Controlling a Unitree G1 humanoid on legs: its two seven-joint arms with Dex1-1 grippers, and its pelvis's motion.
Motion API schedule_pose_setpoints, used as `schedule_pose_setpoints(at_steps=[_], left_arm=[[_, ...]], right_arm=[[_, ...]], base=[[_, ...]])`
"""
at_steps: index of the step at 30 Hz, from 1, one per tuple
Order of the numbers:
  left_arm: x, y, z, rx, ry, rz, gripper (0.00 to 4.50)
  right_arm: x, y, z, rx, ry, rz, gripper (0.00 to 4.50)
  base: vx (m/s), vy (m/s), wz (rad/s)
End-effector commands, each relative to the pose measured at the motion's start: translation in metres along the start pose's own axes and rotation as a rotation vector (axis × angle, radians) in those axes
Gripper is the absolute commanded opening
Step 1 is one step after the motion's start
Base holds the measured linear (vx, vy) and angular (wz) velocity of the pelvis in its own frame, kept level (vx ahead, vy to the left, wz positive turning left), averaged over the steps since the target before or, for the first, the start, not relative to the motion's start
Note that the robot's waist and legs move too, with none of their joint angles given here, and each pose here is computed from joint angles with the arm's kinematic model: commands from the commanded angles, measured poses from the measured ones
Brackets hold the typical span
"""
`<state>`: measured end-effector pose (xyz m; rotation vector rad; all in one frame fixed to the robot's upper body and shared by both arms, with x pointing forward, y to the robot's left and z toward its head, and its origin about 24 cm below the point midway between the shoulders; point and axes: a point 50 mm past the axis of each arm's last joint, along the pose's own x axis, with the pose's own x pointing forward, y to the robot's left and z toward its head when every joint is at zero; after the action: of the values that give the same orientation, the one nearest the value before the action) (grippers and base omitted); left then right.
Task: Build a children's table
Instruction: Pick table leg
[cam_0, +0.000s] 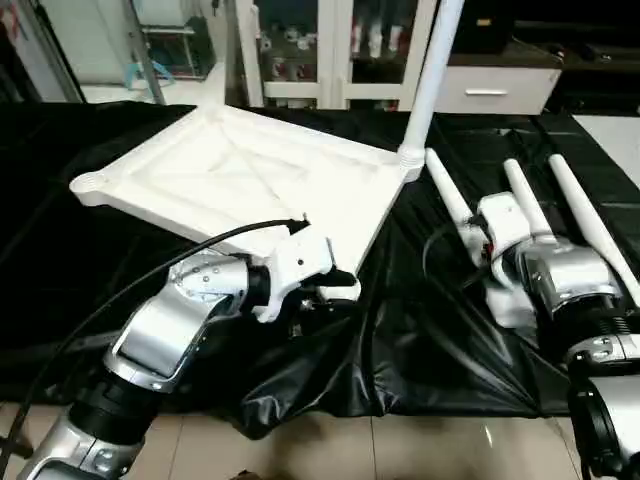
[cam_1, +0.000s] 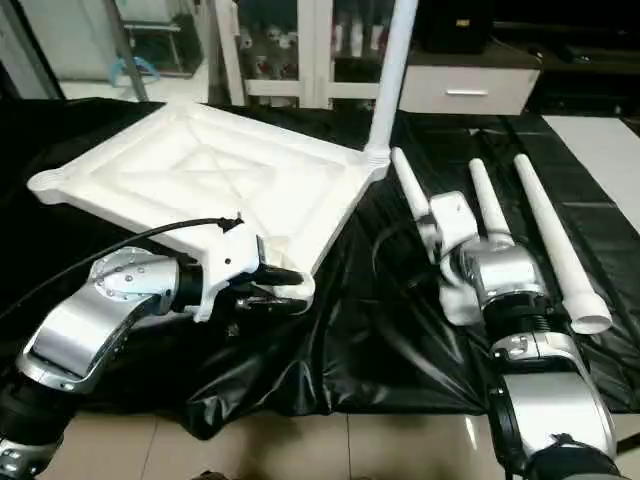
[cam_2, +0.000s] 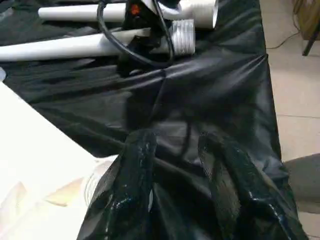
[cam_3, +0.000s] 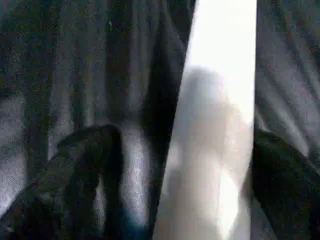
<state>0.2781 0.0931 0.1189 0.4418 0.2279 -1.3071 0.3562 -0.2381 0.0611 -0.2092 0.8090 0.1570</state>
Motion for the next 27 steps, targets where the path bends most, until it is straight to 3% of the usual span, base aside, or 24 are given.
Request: schedule_pose_setpoints(at_steps=[1,4,6,12,15,21,27], left_arm=[[-0.001,-0.001,0.004,0.011,0.004,-0.009,1.83],[-0.003,-0.001,0.004,0.012,0.008,-0.004,1.83],[-0.003,0.0,0.005,0.011,0.009,-0.004,1.83],[-0.004,0.003,0.004,0.011,0.014,0.005,1.83],[-0.003,0.003,0.004,0.011,0.014,0.004,1.83],[-0.003,0.005,0.005,0.016,0.013,0.01,1.83],[-0.002,0.011,0.005,-0.025,-0.003,0.061,1.83]], right_arm=[[0.005,0.001,-0.011,0.057,0.063,0.01,4.06],[0.006,-0.001,-0.011,0.081,0.064,0.012,4.01],[0.005,-0.003,-0.01,0.087,0.058,0.001,3.68],[0.002,-0.013,-0.006,0.198,0.0,-0.033,3.26],[0.002,-0.017,-0.011,0.237,0.004,-0.049,3.12],[0.003,-0.019,-0.015,0.296,-0.023,-0.065,2.45],[-0.004,-0.029,-0.013,0.426,-0.167,-0.085,2.03]], base=[[0.0,0.0,0.0],[0.0,0.0,0.0],[0.0,0.0,0.0],[0.0,0.0,0.0],[0.0,0.0,0.0],[0.0,0.0,0.0],[0.0,0.0,0.0]])
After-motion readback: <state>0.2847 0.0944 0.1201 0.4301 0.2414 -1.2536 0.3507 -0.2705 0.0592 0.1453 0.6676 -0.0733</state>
